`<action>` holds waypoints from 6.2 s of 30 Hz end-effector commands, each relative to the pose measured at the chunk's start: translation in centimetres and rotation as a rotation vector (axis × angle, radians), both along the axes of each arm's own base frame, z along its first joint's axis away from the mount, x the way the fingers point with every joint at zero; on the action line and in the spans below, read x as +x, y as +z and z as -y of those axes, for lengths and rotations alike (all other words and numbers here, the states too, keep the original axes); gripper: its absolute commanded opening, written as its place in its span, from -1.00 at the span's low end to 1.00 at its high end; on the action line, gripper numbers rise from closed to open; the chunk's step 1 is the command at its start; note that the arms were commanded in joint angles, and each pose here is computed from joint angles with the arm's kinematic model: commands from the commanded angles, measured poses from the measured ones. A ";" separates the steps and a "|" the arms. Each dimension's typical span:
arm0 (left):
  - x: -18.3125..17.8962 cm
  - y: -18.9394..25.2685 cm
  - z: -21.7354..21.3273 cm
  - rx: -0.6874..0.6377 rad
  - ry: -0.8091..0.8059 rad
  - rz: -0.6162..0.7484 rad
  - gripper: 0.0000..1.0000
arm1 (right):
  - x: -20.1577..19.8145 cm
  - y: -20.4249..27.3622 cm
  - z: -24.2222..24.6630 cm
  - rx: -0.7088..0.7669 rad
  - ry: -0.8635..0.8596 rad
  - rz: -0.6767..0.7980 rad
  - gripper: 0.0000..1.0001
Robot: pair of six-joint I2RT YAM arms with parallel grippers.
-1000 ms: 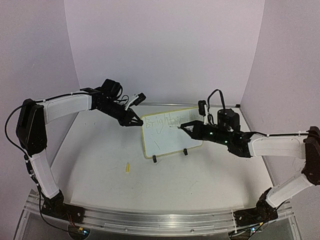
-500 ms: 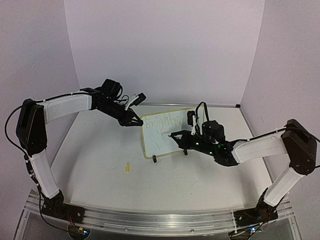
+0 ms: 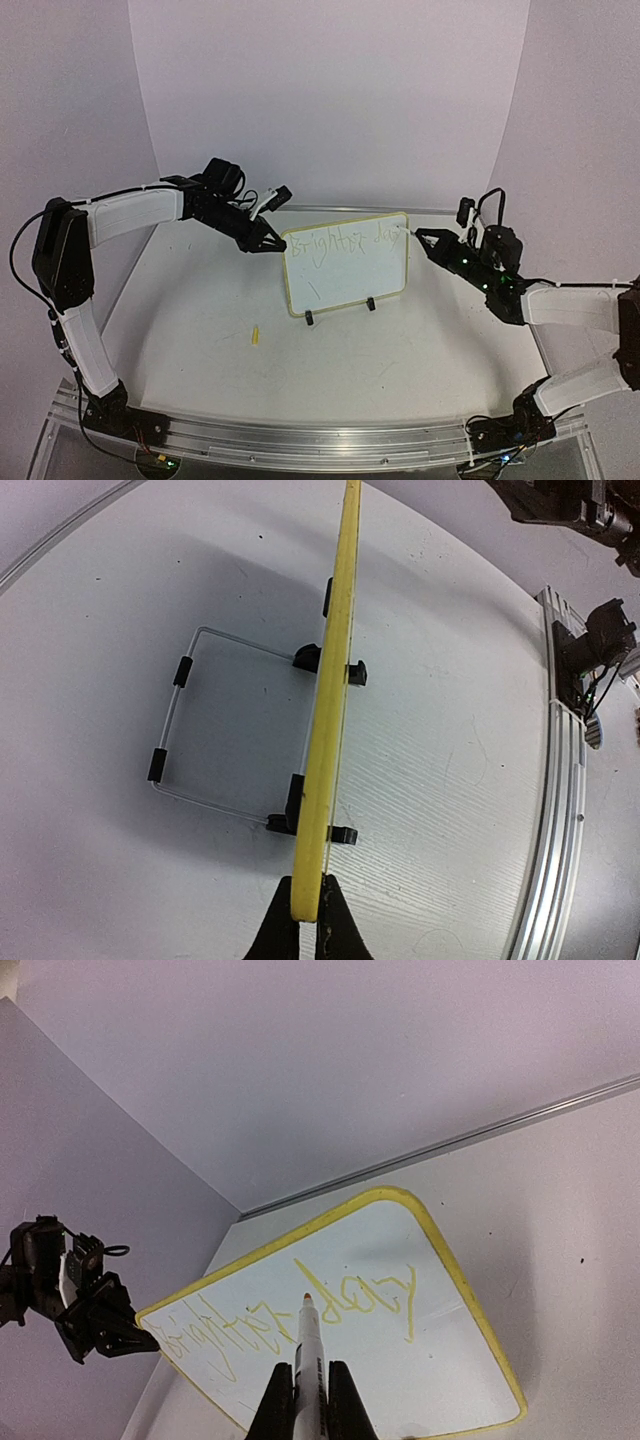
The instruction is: Write a sentence on the whiteboard
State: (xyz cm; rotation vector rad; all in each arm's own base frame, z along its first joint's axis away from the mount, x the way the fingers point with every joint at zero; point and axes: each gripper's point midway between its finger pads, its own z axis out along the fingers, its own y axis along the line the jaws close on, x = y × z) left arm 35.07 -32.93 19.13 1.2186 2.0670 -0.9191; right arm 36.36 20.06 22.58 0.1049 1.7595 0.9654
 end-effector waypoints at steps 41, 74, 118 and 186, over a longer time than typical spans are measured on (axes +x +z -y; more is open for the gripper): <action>0.5 0.3 0.1 0.006 -0.004 0.042 -1.00 | 4.1 -2.6 2.0 0.022 -0.024 -0.059 -1.00; 0.3 0.9 0.1 -0.001 -0.006 0.050 -1.00 | 3.5 -5.2 2.6 -0.008 -0.054 -0.145 -1.00; 0.1 0.7 0.0 -0.001 -0.007 0.041 -1.00 | -6.1 -2.4 -15.2 -0.149 0.414 0.007 -1.00; 0.0 1.5 -0.1 -0.005 -0.005 0.062 -1.00 | -3.4 -4.9 -21.5 -0.145 0.306 0.027 -1.00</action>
